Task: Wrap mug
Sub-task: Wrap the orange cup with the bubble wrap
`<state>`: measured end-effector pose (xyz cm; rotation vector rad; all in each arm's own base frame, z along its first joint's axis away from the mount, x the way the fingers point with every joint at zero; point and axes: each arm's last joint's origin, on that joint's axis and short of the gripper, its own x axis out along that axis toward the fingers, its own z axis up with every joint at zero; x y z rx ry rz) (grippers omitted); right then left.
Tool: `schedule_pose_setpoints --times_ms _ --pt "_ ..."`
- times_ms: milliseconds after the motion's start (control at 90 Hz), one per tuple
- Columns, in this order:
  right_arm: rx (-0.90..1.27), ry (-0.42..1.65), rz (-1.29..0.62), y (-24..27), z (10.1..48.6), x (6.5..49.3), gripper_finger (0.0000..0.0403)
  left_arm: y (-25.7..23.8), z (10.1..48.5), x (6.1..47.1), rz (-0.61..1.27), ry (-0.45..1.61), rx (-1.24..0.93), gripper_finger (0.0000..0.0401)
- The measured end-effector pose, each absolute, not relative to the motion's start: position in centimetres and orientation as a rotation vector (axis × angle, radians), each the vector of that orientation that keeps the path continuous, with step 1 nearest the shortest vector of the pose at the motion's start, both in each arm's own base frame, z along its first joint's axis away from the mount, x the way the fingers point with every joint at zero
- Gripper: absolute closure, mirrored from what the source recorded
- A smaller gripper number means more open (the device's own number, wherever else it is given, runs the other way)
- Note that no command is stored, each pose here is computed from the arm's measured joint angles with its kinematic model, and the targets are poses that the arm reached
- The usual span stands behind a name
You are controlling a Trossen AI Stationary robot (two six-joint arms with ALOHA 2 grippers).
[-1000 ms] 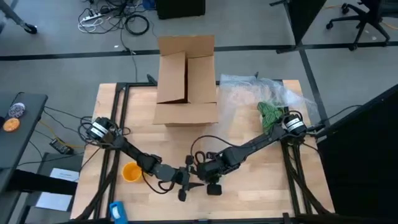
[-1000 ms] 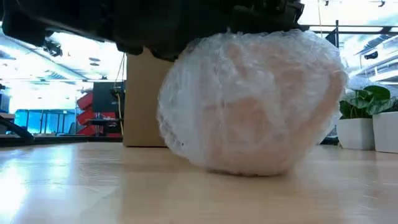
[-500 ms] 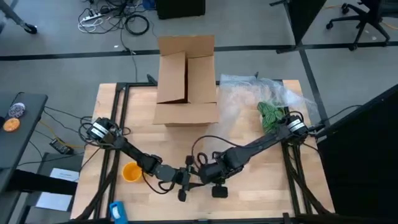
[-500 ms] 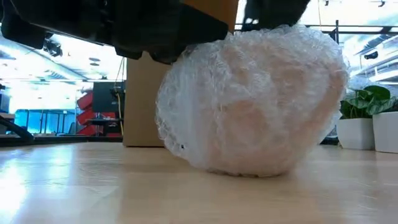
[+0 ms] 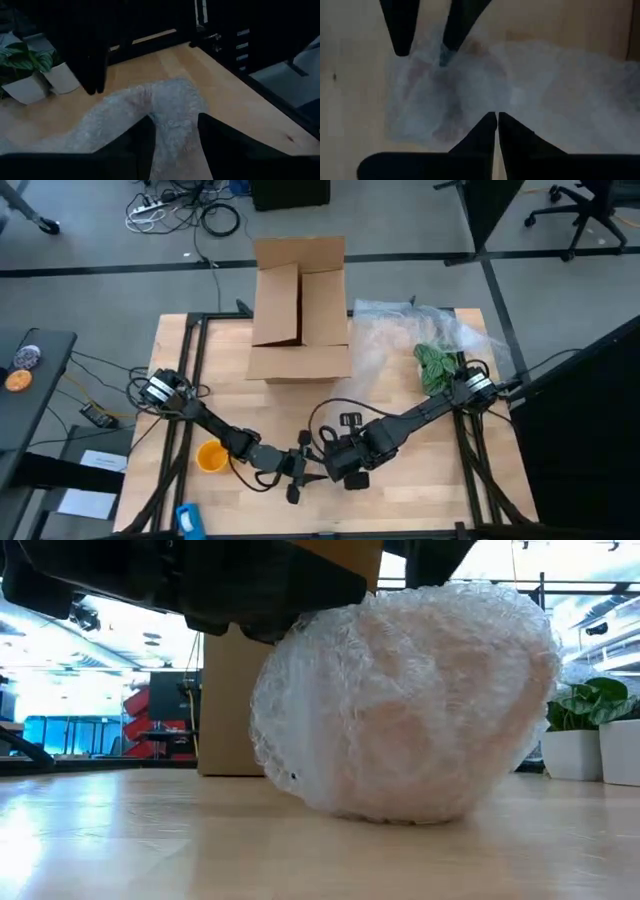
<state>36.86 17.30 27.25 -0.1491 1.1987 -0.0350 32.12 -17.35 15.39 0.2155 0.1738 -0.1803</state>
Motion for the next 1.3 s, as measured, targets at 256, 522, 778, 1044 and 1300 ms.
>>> schedule_pose_setpoints --times_ms 256,522,778,1044,1300 --pt "-0.151 1.181 0.053 15.6 26.9 38.2 0.0269 -17.3 15.4 32.1 -0.177 0.179 0.212 0.0268" --pt "-0.104 1.219 0.103 14.2 23.2 38.7 0.0153 -16.1 16.7 32.0 -0.132 0.234 0.165 0.0268" --pt "-0.101 1.153 0.139 14.2 20.0 38.8 0.0153 -14.4 16.7 32.8 -0.179 0.253 0.096 0.0268" --pt "-0.106 1.074 0.159 14.8 19.3 38.9 0.0257 -13.4 16.6 33.3 -0.327 0.287 -0.002 0.0268" --pt "-0.092 1.090 0.192 15.4 19.4 38.6 0.0376 -13.8 17.4 32.8 -0.390 0.264 0.091 0.0268"
